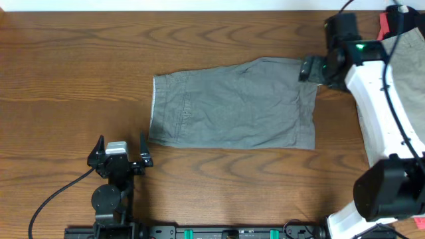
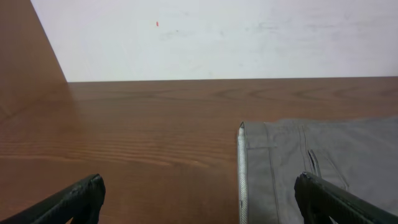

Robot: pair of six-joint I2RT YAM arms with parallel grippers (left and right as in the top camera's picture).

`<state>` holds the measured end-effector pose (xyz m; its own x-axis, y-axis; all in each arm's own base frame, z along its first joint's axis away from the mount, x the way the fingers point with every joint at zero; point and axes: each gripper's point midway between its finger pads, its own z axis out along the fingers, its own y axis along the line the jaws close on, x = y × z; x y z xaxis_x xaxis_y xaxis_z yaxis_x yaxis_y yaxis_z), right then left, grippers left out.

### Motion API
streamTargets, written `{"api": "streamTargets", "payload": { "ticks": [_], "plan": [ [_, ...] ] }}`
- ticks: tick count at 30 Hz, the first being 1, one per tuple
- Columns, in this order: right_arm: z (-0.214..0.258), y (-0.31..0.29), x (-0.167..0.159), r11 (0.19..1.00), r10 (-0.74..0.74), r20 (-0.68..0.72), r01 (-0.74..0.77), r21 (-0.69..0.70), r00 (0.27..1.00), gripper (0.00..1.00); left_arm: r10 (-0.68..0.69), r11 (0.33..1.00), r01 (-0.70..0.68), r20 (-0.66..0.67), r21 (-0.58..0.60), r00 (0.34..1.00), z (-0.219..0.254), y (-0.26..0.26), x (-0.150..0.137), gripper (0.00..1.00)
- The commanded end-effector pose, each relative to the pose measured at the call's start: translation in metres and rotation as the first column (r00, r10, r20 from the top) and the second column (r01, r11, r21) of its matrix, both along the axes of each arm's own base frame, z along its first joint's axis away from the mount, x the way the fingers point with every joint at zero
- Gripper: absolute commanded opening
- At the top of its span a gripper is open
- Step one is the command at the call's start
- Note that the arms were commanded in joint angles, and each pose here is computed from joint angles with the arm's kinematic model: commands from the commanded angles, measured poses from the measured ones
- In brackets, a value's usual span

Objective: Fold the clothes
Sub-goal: 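Drag the shorts' right edge rightward to flatten, then release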

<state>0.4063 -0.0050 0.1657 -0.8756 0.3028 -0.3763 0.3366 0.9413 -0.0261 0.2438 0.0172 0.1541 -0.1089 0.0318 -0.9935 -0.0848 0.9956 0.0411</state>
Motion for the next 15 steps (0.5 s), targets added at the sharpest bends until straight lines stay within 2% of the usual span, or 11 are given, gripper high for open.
{"api": "streamTargets", "payload": {
  "ticks": [1, 15],
  "plan": [
    [0.0077, -0.0194, -0.0005, 0.997, -0.059, 0.018, 0.06, -0.04, 0.998, 0.99, 0.03, 1.0, -0.03, -0.05, -0.005, 0.998, -0.0177, 0.0052, -0.0011, 0.98],
    [0.0075, -0.018, -0.0008, 0.998, -0.056, 0.017, 0.057, -0.04, 0.998, 0.99, 0.03, 1.0, -0.03, -0.042, -0.005, 0.999, -0.016, 0.0052, -0.0008, 0.98]
  ]
}}
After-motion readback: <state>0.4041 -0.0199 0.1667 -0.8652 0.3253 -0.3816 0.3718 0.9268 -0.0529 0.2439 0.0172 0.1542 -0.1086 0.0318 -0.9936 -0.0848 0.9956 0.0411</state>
